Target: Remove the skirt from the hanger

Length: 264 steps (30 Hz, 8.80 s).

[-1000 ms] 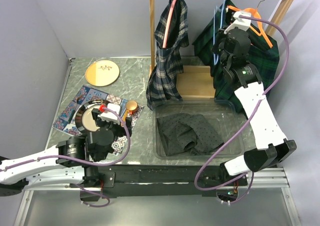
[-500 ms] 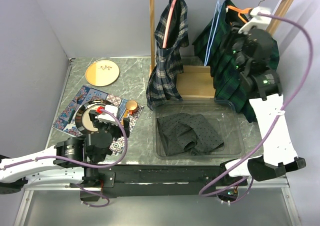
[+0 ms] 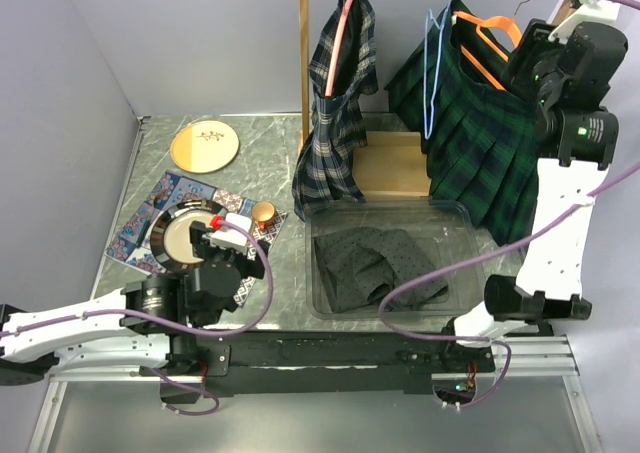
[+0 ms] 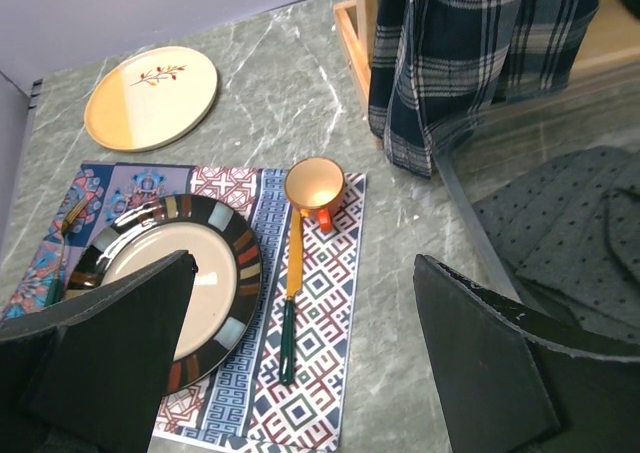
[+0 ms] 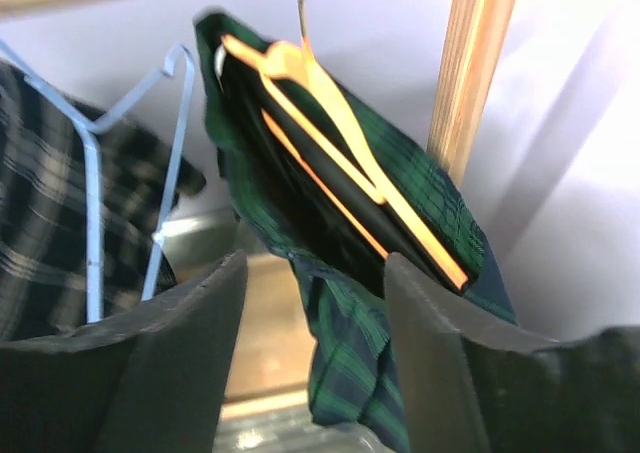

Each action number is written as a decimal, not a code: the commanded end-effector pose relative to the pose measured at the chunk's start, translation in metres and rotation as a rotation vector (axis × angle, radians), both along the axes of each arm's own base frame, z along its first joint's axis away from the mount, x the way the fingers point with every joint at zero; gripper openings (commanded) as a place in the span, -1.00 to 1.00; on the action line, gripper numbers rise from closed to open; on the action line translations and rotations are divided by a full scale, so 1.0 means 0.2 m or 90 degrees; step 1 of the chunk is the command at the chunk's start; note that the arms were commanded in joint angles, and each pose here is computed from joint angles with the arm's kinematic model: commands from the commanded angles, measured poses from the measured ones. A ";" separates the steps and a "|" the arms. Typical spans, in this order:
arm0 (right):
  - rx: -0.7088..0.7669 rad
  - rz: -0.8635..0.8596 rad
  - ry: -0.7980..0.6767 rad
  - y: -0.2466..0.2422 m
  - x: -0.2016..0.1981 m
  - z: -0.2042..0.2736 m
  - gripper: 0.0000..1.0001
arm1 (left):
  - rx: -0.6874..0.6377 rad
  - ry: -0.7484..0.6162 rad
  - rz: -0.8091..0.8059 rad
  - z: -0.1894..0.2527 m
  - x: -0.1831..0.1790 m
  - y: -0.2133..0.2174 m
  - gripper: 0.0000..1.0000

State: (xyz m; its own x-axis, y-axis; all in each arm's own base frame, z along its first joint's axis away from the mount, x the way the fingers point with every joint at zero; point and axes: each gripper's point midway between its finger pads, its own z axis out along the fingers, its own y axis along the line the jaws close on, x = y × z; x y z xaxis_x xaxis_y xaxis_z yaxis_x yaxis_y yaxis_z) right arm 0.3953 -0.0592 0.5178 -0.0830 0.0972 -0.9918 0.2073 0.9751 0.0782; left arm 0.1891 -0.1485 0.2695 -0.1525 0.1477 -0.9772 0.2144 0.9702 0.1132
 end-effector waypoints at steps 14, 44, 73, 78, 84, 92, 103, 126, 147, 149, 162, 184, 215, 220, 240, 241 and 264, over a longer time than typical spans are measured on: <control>-0.041 0.053 0.013 -0.16 0.27 -0.07 0.40 | -0.183 -0.055 -0.036 0.24 -0.04 0.12 0.94; -0.086 0.129 -0.096 -0.13 0.46 0.06 -1.00 | -0.192 -0.073 -0.022 0.25 -0.03 0.13 0.94; -0.045 0.104 -0.180 -0.04 0.14 0.36 -1.00 | -0.260 -0.095 -0.096 0.46 -0.05 0.00 0.94; 0.045 0.073 -0.161 0.00 -0.08 0.31 -1.00 | -0.274 -0.093 -0.147 0.59 -0.07 -0.11 0.93; 0.089 0.069 -0.141 0.06 -0.27 0.25 -1.00 | -0.298 -0.068 -0.196 0.74 -0.10 -0.28 0.94; 0.140 0.037 -0.126 0.12 -0.63 0.17 -1.00 | -0.322 -0.004 -0.341 0.87 -0.20 -0.65 0.93; 0.262 -0.026 -0.124 0.16 -0.93 0.01 -1.00 | -0.354 -0.028 -0.588 0.96 -0.43 -1.21 0.93; 0.408 -0.029 -0.239 0.22 -1.11 0.14 -1.00 | -0.294 -0.049 -0.682 0.90 -0.77 -1.83 0.93; 0.393 0.018 -0.327 0.22 -1.03 0.45 -1.00 | -0.221 -0.055 -0.488 0.61 -0.53 -1.62 -0.98; 0.393 0.020 -0.327 0.21 -1.01 0.47 -1.00 | -0.213 -0.058 -0.468 0.58 -0.50 -1.56 -0.98; 0.344 0.077 -0.257 0.30 -1.00 0.39 -1.00 | -0.174 -0.050 -0.310 0.49 -0.28 -1.33 -0.98; 0.310 0.081 -0.192 0.36 -1.14 0.30 -1.00 | -0.200 0.035 -0.221 0.24 0.03 -1.10 -0.98; 0.328 0.185 0.103 0.60 -1.45 -0.51 -1.00 | -0.201 0.157 -0.097 0.14 0.28 -1.10 -0.98; 0.314 0.148 0.061 0.54 -1.49 -0.43 -1.00 | -0.217 0.164 -0.200 0.19 0.20 -1.20 -0.98; 0.301 0.102 -0.097 0.45 -1.59 -0.10 -1.00 | -0.315 0.089 -0.398 0.77 -0.16 -1.29 -0.99; 0.308 0.096 -0.098 0.45 -1.57 -0.08 -1.00 | -0.323 0.083 -0.406 0.81 -0.17 -1.30 -0.98; 0.303 0.085 -0.184 0.40 -1.51 -0.03 -1.00 | -0.214 0.283 -0.189 -0.48 0.26 -1.65 -0.81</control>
State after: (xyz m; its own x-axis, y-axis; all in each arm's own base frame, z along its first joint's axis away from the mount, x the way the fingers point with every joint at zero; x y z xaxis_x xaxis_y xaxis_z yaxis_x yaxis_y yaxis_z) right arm 0.0967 0.0262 0.4872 0.0396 0.5727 -0.8188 0.0268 0.8186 0.5738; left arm 0.2432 -0.4664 0.1921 -0.4949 0.0148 -0.8688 0.4897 0.8307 -0.2647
